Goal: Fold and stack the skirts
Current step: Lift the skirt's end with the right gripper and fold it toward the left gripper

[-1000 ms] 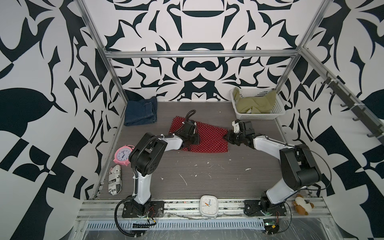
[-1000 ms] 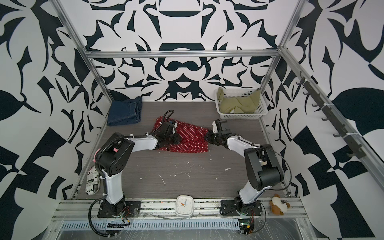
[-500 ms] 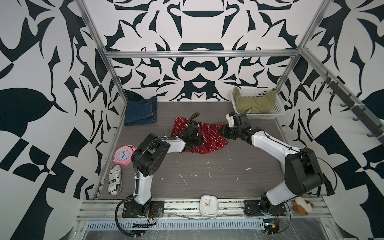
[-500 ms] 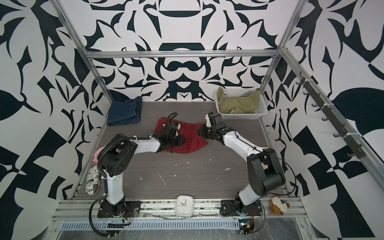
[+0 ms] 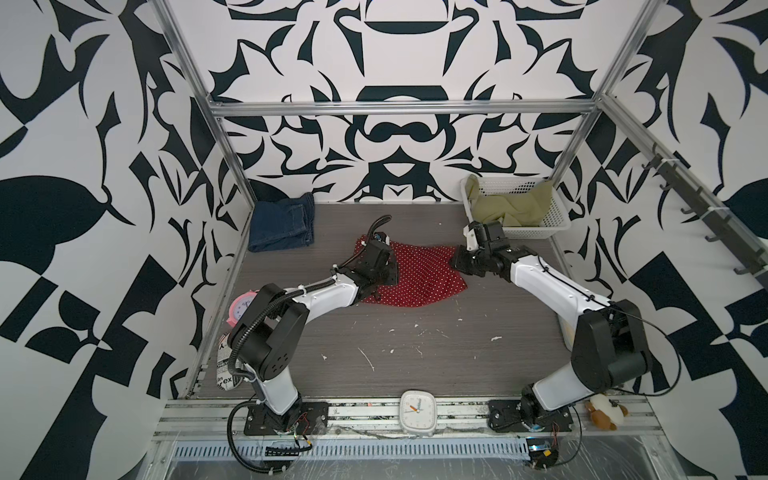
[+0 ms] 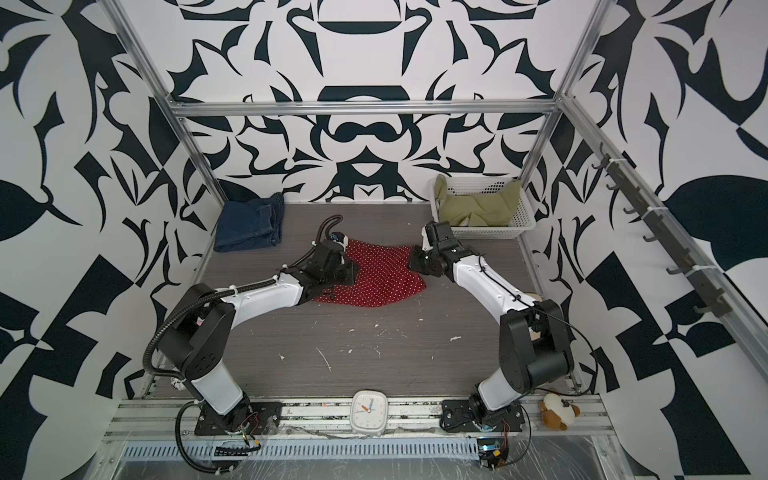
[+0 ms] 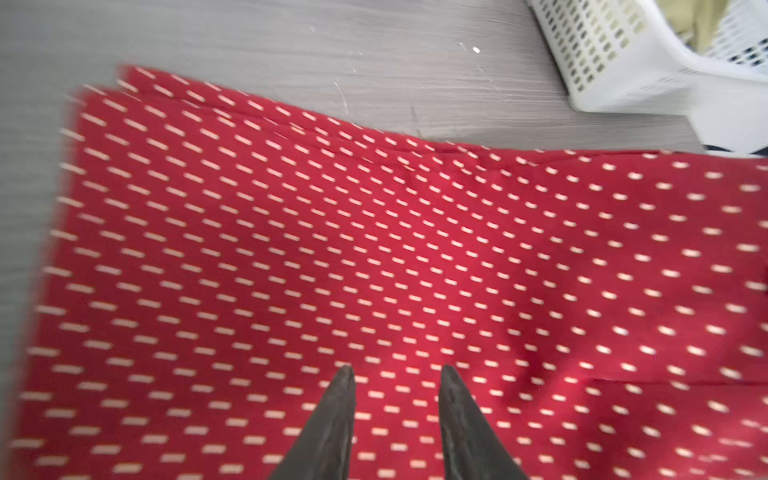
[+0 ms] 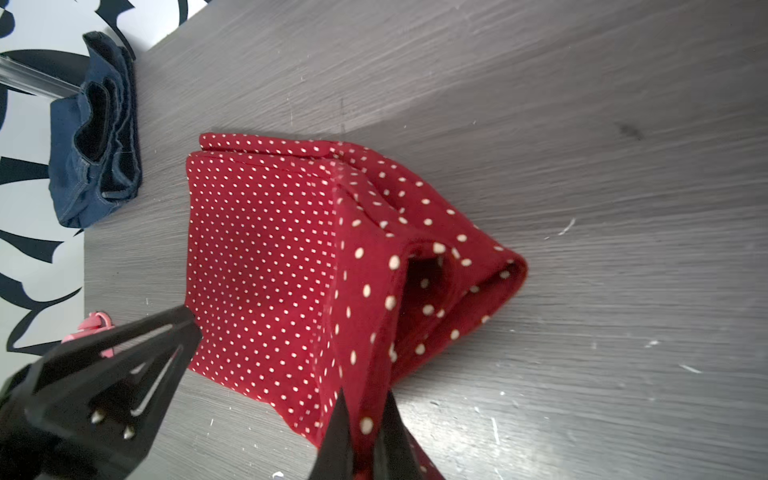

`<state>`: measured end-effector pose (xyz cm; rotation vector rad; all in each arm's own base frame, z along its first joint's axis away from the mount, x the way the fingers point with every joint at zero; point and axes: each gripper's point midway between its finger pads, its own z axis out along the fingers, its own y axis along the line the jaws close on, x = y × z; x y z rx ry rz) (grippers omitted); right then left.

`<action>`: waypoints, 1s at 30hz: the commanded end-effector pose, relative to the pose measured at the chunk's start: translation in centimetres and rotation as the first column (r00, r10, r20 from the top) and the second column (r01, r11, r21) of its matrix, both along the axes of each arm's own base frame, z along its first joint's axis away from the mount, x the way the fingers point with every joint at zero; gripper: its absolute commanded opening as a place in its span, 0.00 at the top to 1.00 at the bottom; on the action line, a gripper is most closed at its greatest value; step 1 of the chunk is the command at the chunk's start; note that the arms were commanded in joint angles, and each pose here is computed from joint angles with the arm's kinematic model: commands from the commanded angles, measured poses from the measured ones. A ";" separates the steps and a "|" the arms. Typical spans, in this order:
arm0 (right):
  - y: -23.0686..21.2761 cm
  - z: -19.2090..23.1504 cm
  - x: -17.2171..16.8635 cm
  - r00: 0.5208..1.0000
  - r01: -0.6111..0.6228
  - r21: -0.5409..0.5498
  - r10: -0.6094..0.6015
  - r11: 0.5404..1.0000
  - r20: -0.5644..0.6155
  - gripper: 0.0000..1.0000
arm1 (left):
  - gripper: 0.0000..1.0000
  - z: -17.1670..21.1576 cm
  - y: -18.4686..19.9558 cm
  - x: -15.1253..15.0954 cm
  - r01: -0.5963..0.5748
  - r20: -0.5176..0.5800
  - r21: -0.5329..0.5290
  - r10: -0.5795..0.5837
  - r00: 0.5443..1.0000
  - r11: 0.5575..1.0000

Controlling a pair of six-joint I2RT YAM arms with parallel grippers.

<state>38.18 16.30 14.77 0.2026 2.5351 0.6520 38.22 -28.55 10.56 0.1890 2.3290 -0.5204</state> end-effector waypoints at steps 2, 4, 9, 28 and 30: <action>-1.0 3.0 0.7 0.998 -0.021 -0.042 0.024 0.999 0.060 1.00 | 0.63 -2.5 -0.3 0.1 0.038 -0.070 0.085 -0.033 0.997 0.996; -1.9 2.8 0.9 0.999 -0.005 -0.068 0.009 0.998 0.046 1.00 | 0.63 -2.7 -1.2 0.2 0.050 -0.069 0.073 -0.045 0.997 0.996; -2.4 2.9 1.6 1.000 -0.008 -0.126 0.009 0.992 0.006 1.00 | 0.63 -2.6 -3.3 0.7 0.076 -0.066 0.015 -0.075 0.995 0.997; 5.0 5.0 2.5 0.999 -0.042 -0.057 0.043 0.998 0.016 1.00 | 0.70 -7.9 -8.7 2.8 0.089 -0.107 -0.077 -0.097 0.990 0.993; 6.2 5.2 2.7 0.999 -0.043 0.016 0.042 0.999 0.026 1.00 | 0.70 -8.4 -8.7 2.7 0.081 -0.111 -0.080 -0.090 0.990 0.993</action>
